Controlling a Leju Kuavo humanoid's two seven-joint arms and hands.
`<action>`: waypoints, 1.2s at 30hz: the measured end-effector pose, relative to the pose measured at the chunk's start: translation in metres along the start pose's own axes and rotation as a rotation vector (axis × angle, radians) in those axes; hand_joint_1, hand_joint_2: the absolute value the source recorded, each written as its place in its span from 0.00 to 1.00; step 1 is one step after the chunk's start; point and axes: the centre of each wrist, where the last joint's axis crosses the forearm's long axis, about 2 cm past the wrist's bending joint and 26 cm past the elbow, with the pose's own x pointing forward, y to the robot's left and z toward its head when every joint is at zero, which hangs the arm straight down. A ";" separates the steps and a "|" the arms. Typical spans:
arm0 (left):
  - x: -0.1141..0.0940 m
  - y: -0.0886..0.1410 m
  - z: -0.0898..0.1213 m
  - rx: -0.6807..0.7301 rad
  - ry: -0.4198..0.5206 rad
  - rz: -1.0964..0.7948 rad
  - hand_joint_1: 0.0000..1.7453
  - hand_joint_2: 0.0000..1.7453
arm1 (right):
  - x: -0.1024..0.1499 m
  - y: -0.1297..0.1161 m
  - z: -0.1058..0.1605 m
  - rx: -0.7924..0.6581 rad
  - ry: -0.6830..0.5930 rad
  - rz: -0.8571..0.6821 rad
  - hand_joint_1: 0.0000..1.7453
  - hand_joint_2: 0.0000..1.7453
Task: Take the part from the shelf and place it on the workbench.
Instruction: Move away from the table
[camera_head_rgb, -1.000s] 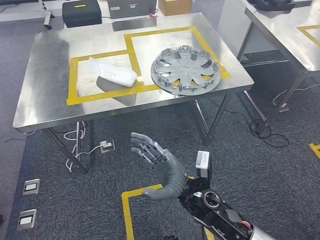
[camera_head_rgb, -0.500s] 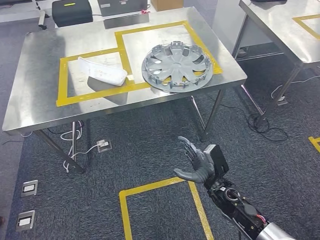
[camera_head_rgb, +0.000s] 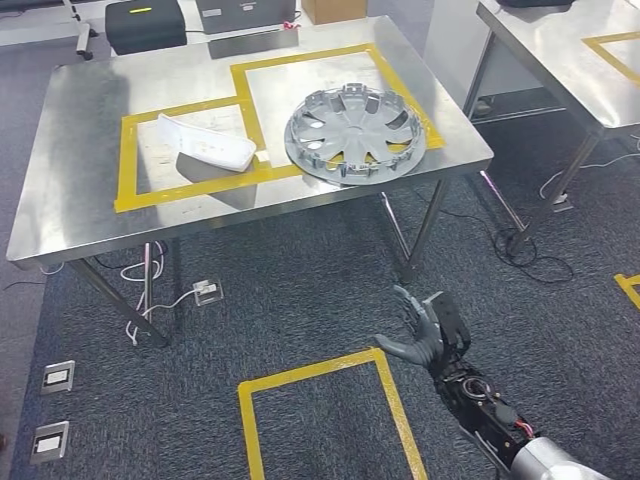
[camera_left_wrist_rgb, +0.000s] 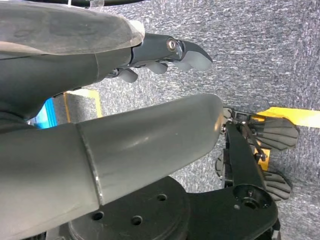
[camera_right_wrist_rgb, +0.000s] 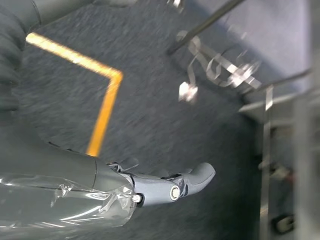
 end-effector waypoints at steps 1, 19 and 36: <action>0.000 0.000 0.000 0.000 0.000 0.001 0.00 0.00 | -0.002 -0.001 0.001 -0.003 0.006 0.001 0.00 1.00; 0.000 0.000 0.000 -0.001 0.000 0.001 0.00 0.00 | -0.076 -0.042 0.072 -0.231 0.515 0.009 0.00 1.00; 0.000 -0.001 0.000 -0.001 0.000 -0.002 0.00 0.00 | -0.113 -0.021 0.147 -0.289 0.952 -0.019 0.00 1.00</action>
